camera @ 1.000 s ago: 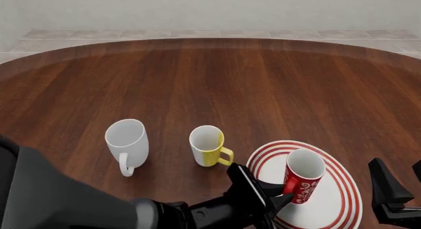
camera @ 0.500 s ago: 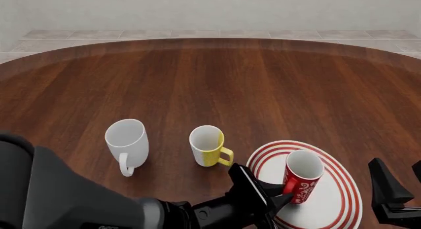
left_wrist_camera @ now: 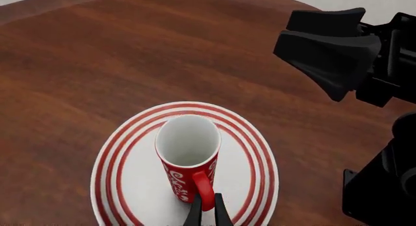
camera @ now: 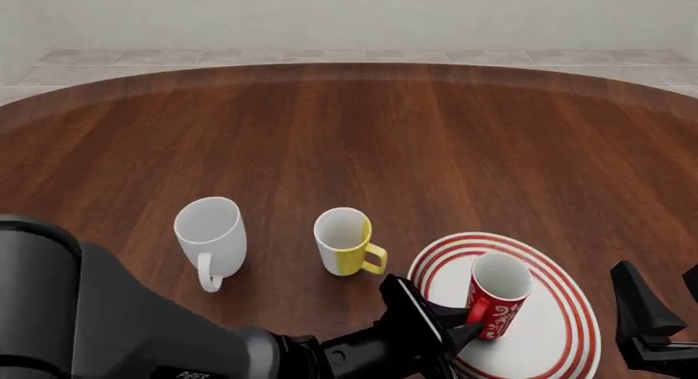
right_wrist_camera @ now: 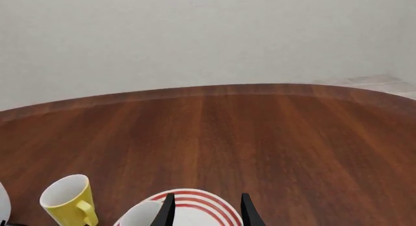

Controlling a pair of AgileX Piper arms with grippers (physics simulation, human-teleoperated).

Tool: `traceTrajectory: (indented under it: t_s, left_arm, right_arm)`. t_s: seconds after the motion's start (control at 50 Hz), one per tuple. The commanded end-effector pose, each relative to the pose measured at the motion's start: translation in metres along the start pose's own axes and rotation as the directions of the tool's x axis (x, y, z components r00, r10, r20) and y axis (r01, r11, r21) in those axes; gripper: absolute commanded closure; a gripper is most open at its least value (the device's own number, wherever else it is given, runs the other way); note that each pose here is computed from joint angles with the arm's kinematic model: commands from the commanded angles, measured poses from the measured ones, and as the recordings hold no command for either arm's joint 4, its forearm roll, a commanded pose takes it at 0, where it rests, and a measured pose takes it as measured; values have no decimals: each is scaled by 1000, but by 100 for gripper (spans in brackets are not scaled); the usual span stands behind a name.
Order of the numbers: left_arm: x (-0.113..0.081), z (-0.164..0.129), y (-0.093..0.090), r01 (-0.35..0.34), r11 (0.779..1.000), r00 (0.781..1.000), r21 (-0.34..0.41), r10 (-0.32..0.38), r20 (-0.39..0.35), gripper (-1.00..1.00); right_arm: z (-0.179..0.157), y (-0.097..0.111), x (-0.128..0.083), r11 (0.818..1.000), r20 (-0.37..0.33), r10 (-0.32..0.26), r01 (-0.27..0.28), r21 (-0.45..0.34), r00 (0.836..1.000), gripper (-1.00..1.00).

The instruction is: Pick up the red mug and put it on the plate

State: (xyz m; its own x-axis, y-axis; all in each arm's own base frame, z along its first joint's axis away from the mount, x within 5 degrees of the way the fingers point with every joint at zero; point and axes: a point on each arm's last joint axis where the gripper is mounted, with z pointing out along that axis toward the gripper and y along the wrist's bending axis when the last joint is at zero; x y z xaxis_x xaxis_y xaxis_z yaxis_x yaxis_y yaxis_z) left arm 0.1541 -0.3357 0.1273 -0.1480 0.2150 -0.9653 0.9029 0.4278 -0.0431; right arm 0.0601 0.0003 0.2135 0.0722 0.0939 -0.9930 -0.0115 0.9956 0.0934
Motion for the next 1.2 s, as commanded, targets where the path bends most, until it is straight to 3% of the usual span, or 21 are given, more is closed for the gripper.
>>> traceTrajectory:
  t_s: [0.02,0.5,0.84,0.86,1.2]
  left_arm:
    - [1,1,0,-9,1000,1000,1,9,5,100]
    - [11,3,3,-3,1000,1000,-5,3,-3,100]
    - [7,-4,0,-21,1000,1000,3,21,19,100]
    - [7,-4,0,-29,1000,999,2,29,20,-100]
    - [5,-5,-2,-65,998,998,7,65,25,-100]
  right_arm:
    - [0,0,0,1000,0,2,-2,0,1000,-100]
    - [1,0,0,1000,-2,2,-2,1,1000,-100]
    - [2,0,0,1000,-3,3,-3,2,1000,-100]
    - [2,0,0,1000,-3,3,-3,2,1000,-100]
    - [3,0,0,1000,-6,6,-6,3,1000,-100]
